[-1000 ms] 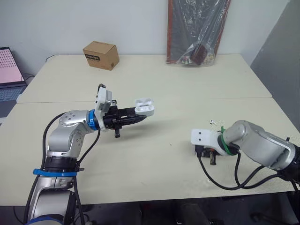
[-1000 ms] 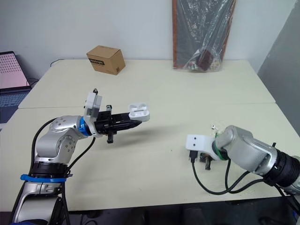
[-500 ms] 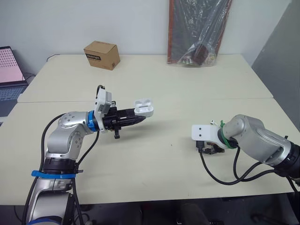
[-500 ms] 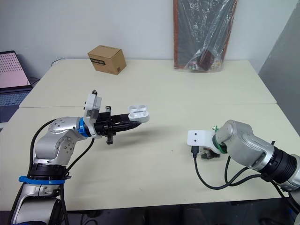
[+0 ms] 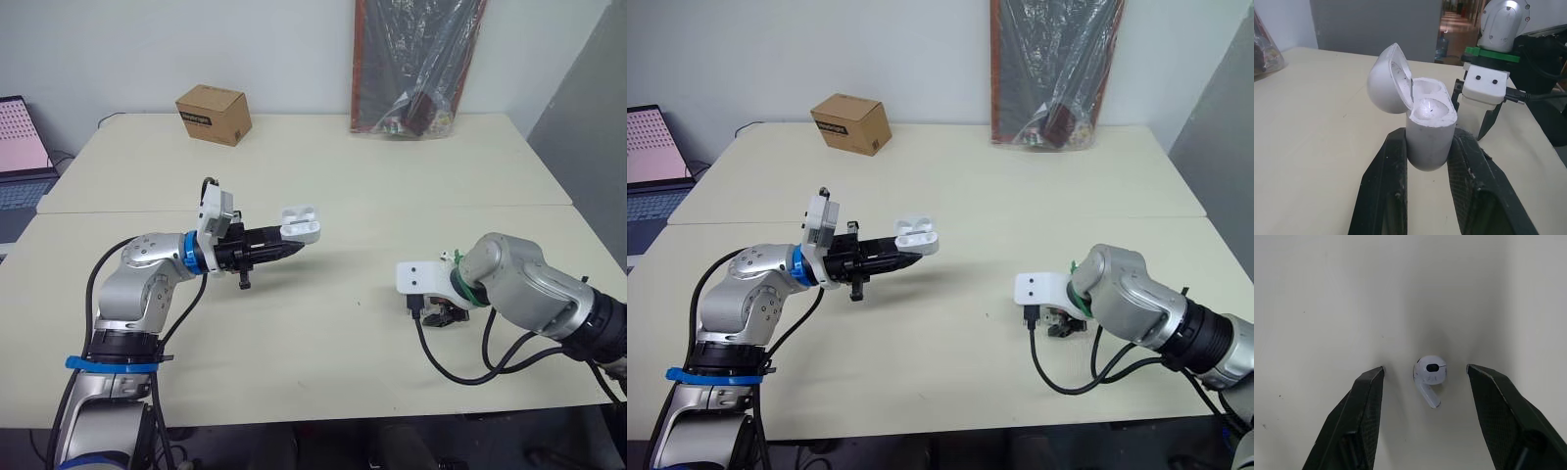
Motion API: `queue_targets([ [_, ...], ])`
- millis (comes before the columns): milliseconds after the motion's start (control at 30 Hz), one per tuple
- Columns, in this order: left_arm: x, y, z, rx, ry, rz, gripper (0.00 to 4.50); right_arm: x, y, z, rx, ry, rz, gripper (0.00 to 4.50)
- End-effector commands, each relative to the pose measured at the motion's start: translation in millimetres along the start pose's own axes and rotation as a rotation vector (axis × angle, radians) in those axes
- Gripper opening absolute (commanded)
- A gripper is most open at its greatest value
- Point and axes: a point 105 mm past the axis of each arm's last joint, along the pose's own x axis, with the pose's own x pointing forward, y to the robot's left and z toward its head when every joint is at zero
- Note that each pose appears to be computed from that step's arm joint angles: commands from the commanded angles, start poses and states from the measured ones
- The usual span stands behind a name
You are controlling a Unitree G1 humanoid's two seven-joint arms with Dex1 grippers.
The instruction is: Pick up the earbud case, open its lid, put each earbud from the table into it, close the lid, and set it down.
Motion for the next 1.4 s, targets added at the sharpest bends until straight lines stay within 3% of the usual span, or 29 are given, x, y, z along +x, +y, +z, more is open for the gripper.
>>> queue_targets([
  [33,-1,-3,12,0.059,-0.018,0.002,0.76,-1,-2,1,-0.042,0.031,0.014,2.79],
  [833,0,-4,8,0.065,-0.019,0.011,0.76,1,-1,16,-0.103,0.149,0.042,2.79],
  [967,1,-4,7,0.066,-0.018,0.009,0.76,1,-3,16,-0.101,0.157,0.032,1.93],
  [1400,1,-4,6,0.069,-0.021,0.014,0.76,-1,-12,21,-0.085,0.152,0.013,1.93],
])
